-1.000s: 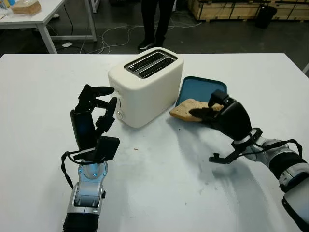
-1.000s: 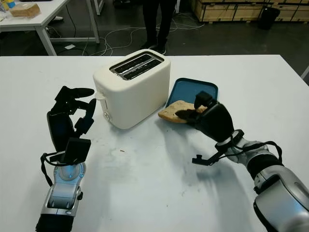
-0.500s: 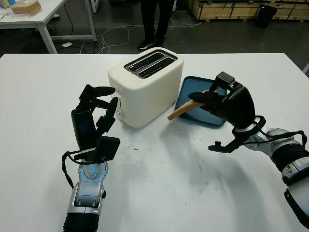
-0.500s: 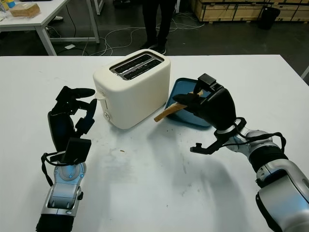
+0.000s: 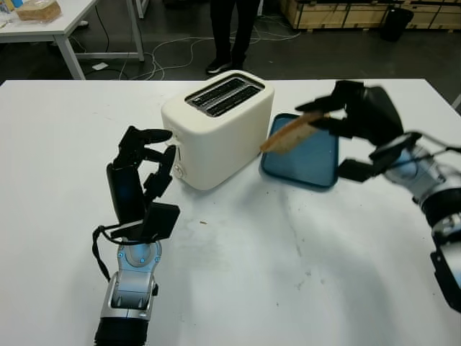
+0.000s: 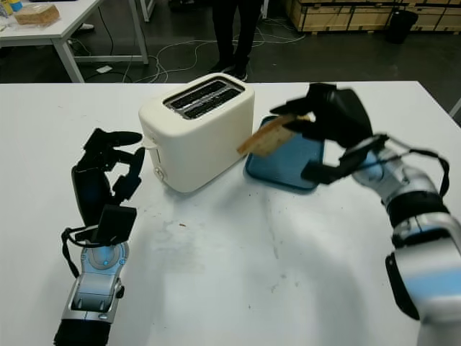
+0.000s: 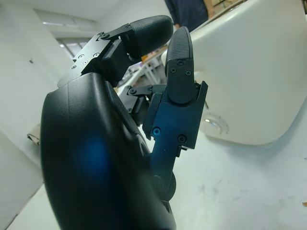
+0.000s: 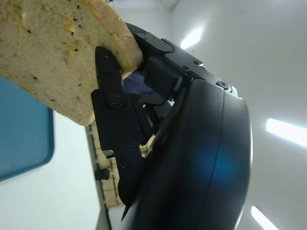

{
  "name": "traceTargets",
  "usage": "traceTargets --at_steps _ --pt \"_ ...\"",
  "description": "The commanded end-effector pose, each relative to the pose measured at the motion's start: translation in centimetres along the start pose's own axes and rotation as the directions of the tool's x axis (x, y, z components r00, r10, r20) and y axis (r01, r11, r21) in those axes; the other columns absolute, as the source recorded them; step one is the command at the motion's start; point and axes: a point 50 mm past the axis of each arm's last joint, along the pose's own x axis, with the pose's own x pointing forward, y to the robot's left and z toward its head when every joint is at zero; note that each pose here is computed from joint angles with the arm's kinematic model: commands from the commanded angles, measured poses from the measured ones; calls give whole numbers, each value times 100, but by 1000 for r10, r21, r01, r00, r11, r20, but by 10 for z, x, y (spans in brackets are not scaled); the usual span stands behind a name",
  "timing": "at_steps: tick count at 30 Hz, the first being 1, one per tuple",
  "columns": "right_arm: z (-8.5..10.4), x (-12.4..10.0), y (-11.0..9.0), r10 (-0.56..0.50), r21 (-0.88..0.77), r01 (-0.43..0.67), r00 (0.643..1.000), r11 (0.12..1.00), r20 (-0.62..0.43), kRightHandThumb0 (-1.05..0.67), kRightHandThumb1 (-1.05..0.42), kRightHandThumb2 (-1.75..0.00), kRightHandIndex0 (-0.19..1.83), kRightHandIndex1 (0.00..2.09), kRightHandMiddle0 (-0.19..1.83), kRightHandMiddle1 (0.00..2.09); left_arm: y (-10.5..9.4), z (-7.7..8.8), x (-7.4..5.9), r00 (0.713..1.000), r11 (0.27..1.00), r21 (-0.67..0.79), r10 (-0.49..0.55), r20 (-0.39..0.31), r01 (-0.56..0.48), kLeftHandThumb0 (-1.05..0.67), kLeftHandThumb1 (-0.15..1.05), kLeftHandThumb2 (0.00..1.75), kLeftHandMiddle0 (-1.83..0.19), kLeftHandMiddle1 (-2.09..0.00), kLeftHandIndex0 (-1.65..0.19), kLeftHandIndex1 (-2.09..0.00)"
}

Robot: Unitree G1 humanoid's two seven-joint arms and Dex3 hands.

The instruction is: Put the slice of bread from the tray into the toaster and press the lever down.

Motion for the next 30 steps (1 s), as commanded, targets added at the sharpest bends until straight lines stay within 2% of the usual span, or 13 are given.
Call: traceTargets --at_steps 1,2,4,8,12,14,16,18,21,24,27,28,30 --pt "4 14 -19 -32 16 32 999 999 7 -19 -92 -2 96 86 122 4 0 2 0 1000 1000 -9 6 8 -6 -38 92 26 -57 -149 -54 -110" --pt "6 17 -25 -32 18 32 999 999 11 -17 -91 -1 105 70 123 3 0 2 0 1000 1000 -9 6 8 -6 -38 92 26 -56 -149 -54 -110" --pt "9 25 -34 -35 45 35 999 998 14 -12 -91 0 110 60 123 2 0 2 0 1000 1000 -8 8 8 -8 -38 92 26 -56 -149 -54 -110" --pt "16 38 -55 -48 79 45 998 996 36 -8 -91 0 115 59 123 1 1 1 0 1000 1000 -9 10 11 -10 -39 92 26 -56 -151 -54 -111" --pt "24 54 -76 -46 72 45 999 996 20 -22 -92 -2 114 61 123 1 1 2 0 1000 1000 -7 12 8 -12 -38 92 26 -57 -153 -53 -111" --pt "31 64 -88 -50 74 48 998 996 24 -31 -92 -4 110 74 125 2 1 1 0 1000 1000 -6 13 5 -13 -38 92 26 -56 -154 -53 -111" --pt "38 72 -97 -54 74 51 998 996 34 -40 -92 -6 101 107 129 3 1 1 -1 1000 1000 -8 12 7 -12 -38 92 26 -56 -154 -53 -111" --pt "46 80 -106 -59 57 57 998 997 34 -46 -92 -8 99 120 132 6 1 1 -1 1000 1000 -14 11 10 -10 -38 92 26 -55 -154 -52 -112" --pt "59 93 -115 -65 15 65 997 998 44 -54 -92 -10 97 130 134 10 1 1 -1 1000 1000 -9 11 9 -11 -40 92 26 -55 -153 -52 -113" --pt "72 103 -119 -66 -5 66 995 998 72 -54 -92 -13 97 131 131 14 1 0 -1 1000 1000 -13 12 8 -12 -40 92 26 -55 -153 -52 -113" --pt "83 114 -118 -60 14 59 996 998 73 -54 -92 -15 93 142 104 67 1 1 -1 1000 1000 -22 15 2 -15 -40 92 26 -55 -153 -52 -114" --pt "85 117 -118 -57 20 56 996 998 70 -52 -92 -14 91 143 97 77 1 1 -2 1000 1000 -24 15 0 -15 -40 92 26 -55 -153 -52 -114" --pt "91 123 -115 -48 18 47 997 999 62 -53 -92 -14 90 145 92 85 1 1 -2 1000 1000 -20 15 2 -15 -40 92 27 -55 -152 -52 -114"
